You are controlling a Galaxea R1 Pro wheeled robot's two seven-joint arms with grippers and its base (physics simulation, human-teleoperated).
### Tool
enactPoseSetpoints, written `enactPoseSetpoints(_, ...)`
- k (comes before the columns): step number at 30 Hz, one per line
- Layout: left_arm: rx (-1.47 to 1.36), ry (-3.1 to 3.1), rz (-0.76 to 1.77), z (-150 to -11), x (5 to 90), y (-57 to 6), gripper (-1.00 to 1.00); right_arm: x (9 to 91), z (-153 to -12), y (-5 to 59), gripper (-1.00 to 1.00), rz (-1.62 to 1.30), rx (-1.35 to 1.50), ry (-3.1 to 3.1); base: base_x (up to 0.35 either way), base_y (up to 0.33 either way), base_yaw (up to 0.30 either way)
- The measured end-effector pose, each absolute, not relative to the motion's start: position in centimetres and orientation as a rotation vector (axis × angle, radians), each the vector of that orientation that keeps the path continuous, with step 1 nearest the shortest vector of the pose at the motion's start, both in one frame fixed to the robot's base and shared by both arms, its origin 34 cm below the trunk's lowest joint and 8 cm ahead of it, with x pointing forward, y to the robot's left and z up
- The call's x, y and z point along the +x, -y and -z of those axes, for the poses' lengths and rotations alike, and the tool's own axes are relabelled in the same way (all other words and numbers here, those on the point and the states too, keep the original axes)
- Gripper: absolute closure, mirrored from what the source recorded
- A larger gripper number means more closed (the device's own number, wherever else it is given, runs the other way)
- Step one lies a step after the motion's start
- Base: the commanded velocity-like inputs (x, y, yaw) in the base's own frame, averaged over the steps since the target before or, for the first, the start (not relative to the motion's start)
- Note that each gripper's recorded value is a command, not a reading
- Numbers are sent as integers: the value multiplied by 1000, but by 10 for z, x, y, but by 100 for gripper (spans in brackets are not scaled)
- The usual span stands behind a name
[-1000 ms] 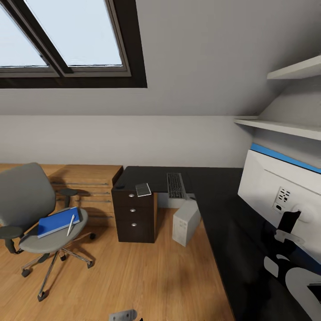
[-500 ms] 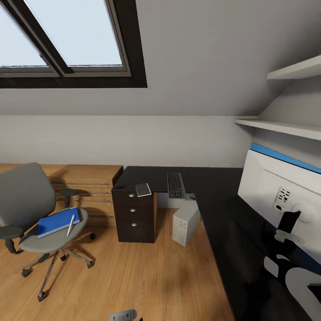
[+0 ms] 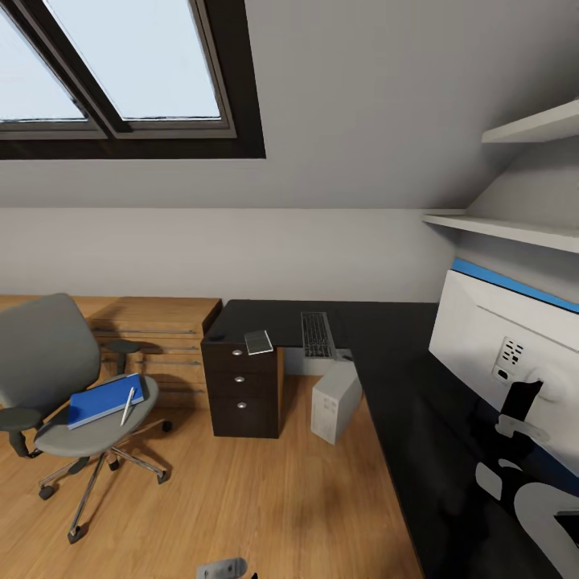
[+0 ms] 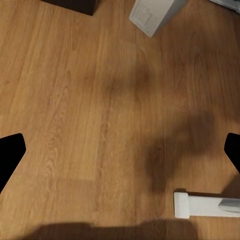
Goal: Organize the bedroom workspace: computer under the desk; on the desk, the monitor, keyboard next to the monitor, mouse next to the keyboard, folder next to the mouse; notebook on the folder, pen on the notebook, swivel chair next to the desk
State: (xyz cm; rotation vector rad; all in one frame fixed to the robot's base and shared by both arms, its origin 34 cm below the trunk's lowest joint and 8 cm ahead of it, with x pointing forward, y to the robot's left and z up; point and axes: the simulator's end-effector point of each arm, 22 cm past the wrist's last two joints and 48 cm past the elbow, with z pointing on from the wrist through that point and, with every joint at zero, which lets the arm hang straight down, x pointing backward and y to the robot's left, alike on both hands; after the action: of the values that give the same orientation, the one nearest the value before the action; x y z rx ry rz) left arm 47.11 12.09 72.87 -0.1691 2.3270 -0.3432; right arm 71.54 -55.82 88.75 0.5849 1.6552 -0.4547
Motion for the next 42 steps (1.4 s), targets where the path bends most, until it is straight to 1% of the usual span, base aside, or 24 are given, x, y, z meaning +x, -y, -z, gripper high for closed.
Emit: enactPoseSetpoints(42, -169, -2329, 348, -728, 471, -120, -100, 715, -887, 560, -100, 454, 593, -1655, 0, 0, 0)
